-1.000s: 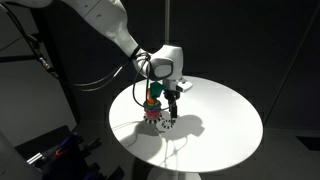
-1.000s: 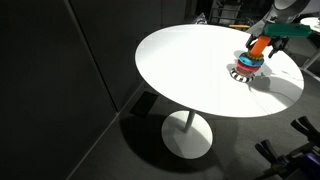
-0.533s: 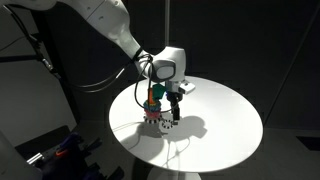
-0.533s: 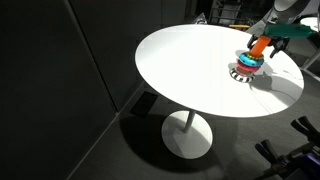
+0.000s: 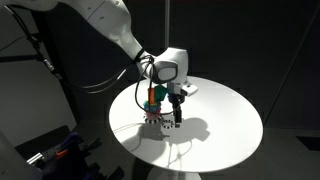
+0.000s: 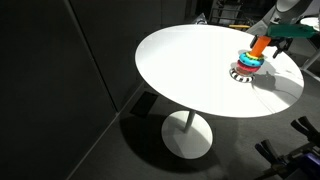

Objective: Put the striped ring on the orange stand

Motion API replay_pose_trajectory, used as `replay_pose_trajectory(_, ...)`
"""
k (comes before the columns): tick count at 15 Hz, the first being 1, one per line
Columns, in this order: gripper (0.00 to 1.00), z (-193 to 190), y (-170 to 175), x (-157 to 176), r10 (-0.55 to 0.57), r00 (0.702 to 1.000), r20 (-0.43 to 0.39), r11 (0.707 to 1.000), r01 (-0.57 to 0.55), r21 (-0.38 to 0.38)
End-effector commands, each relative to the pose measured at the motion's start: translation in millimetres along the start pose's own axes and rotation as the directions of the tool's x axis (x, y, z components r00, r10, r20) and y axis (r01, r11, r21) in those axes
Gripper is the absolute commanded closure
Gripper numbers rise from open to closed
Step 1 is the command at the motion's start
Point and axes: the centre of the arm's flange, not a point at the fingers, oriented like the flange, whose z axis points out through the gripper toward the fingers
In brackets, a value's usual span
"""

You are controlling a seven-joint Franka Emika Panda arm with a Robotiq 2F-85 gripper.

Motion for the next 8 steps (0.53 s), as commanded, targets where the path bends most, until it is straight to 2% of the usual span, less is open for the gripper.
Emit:
replay_pose_trajectory(1,0.0,4.9,1.5,17.4,0.03,1.0,-0.006,1.0,-0.03,-0.006)
replay_pose_trajectory(8,0.0,21.7,0.1,31.0,0.045,0.999,-0.029,0.998,-0.046,-0.034)
